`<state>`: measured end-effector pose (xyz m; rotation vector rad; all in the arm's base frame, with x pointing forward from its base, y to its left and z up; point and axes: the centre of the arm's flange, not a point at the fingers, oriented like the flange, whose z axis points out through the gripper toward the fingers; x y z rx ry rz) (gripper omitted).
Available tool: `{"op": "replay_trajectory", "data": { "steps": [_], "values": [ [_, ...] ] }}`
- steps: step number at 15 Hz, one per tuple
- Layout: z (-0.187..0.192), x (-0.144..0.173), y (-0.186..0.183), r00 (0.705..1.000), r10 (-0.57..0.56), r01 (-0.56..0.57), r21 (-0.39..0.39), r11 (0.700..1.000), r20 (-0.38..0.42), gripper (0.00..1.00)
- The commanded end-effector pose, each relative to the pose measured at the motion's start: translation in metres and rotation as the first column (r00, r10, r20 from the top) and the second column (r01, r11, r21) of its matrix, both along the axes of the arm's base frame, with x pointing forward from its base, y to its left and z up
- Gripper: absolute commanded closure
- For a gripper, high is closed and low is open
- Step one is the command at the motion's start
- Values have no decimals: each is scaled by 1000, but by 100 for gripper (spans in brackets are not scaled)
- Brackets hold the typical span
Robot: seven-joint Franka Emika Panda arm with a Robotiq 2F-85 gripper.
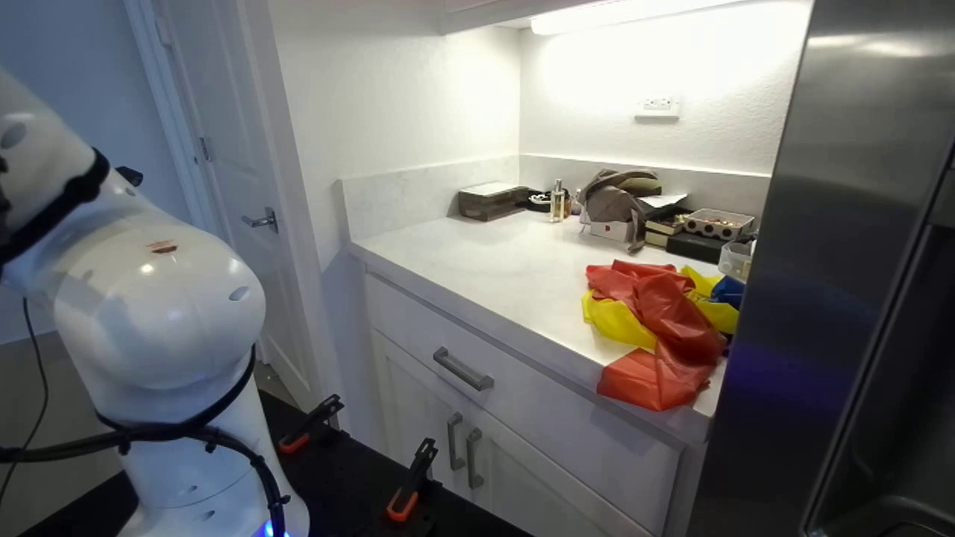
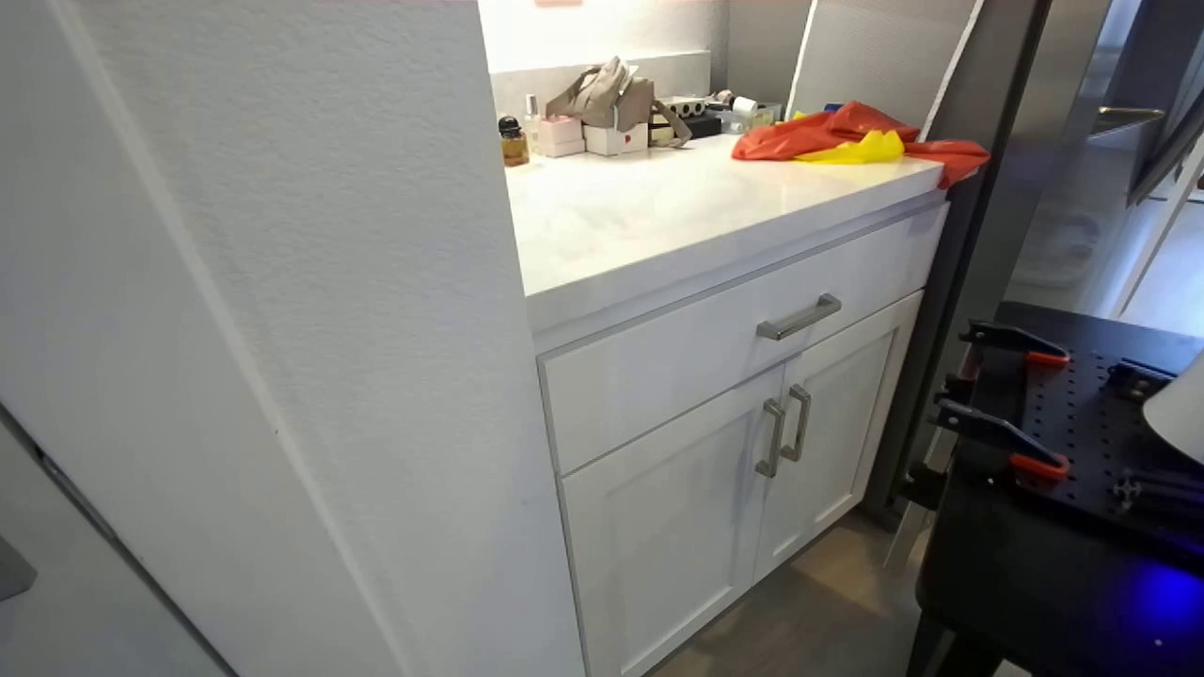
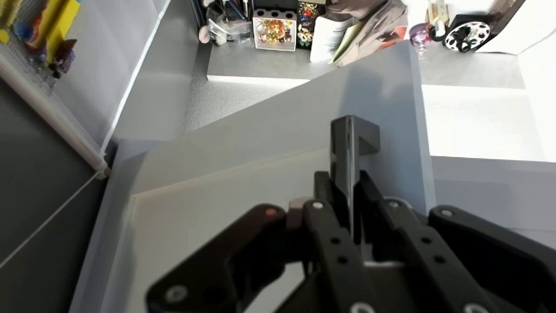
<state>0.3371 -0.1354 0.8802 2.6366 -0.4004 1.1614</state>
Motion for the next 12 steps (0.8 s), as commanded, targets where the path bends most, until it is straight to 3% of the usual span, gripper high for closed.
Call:
{"op": "replay_trajectory", "data": {
  "steps": [1, 12],
  "values": [
    [-35, -19, 11, 989, 35, -29, 43, 999, -144, 96],
    [-36, -42, 4, 987, 3, 9, 74, 997, -162, 96]
  ]
}}
